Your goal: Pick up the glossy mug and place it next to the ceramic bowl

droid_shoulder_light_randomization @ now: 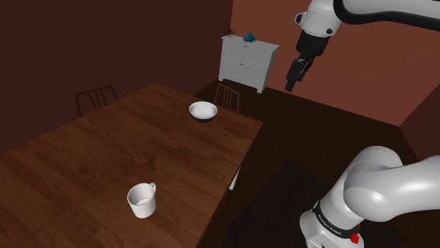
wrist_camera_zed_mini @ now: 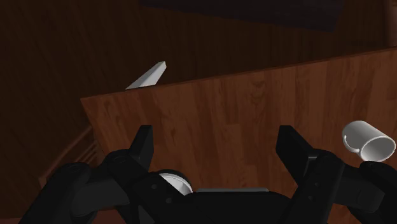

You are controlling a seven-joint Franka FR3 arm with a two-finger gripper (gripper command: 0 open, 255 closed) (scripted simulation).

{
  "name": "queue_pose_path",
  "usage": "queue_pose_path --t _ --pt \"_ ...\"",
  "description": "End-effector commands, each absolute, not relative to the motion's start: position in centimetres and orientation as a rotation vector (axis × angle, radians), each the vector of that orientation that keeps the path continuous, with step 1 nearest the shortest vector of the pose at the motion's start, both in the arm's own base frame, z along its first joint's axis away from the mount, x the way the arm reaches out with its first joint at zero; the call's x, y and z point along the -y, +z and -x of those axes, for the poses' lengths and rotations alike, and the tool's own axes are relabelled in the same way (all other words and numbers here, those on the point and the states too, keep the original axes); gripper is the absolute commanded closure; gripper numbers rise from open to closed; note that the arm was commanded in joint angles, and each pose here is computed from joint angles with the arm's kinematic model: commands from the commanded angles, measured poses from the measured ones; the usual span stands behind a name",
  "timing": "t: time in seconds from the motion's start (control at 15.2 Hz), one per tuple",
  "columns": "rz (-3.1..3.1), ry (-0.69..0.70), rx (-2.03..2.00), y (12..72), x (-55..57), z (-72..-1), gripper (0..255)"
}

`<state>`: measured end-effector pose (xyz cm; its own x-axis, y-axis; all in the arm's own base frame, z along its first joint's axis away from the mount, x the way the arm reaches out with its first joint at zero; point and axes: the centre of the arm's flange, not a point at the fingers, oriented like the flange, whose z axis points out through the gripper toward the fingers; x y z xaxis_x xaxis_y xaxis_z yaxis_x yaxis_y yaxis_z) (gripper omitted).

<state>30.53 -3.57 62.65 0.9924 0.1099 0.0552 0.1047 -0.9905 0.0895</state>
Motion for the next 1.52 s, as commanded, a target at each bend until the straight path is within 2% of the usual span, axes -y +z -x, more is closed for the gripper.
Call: queue_pose_path --t 0.0,1.45 --pt "-3.049 0.092 -0.165 62.6 3.6 -30.5 0" --pt "-3.056 0.153 -0.080 46.4 -19.2 -37.4 0"
